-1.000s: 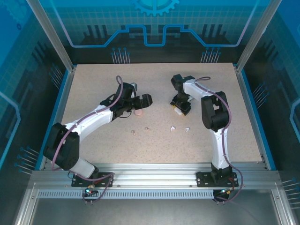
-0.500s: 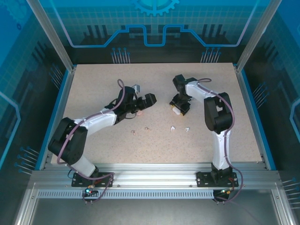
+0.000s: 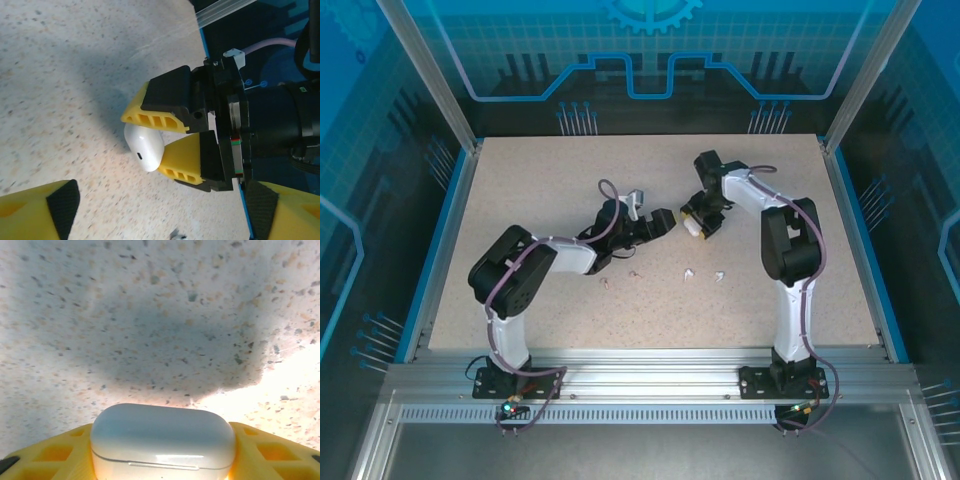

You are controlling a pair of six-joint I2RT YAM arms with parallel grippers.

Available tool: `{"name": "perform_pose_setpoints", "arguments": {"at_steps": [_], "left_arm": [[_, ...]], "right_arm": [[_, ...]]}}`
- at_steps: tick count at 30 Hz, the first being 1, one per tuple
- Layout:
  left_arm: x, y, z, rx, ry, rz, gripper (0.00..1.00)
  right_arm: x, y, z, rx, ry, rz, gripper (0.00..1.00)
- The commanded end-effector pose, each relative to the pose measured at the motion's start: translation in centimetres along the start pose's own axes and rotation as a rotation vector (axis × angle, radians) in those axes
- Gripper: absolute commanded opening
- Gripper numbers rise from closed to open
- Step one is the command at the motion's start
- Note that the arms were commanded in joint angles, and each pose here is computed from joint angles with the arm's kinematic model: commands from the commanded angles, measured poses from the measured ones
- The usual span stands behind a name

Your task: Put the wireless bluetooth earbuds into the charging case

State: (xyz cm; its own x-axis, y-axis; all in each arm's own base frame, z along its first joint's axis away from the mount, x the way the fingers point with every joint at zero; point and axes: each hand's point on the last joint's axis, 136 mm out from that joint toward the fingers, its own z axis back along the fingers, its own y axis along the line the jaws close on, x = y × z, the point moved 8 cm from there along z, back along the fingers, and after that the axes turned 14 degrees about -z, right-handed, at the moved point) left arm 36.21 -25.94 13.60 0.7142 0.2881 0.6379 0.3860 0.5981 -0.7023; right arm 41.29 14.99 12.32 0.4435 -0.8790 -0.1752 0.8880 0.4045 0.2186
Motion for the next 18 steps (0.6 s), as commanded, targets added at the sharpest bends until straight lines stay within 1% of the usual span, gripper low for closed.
{"name": "perform_pose_setpoints", "arguments": {"at_steps": [1, 7, 14, 18], "left_arm": [[0.8, -1.1, -1.3, -0.071, -0.044, -0.021, 0.85], [0.2, -0.9, -3.2, -0.076, -0.035, -0.019, 0.80], [0.0, -0.7, -5.5, -0.092, -0.041, -0.004, 0.70], [0.0, -0.8, -6.4, -0.097, -0.051, 0.001, 0.66]], "right_arm": [[0.0, 1.1, 3.2, 0.082, 0.013, -0.026, 0.55], [0.1, 1.2, 4.7, 0.112, 0.007, -0.030, 0.55], [-0.1, 1.1, 5.6, 0.135, 0.013, -0.022, 0.55], [-0.2, 1.0, 5.7, 0.141, 0.019, -0.021, 0.55]]}}
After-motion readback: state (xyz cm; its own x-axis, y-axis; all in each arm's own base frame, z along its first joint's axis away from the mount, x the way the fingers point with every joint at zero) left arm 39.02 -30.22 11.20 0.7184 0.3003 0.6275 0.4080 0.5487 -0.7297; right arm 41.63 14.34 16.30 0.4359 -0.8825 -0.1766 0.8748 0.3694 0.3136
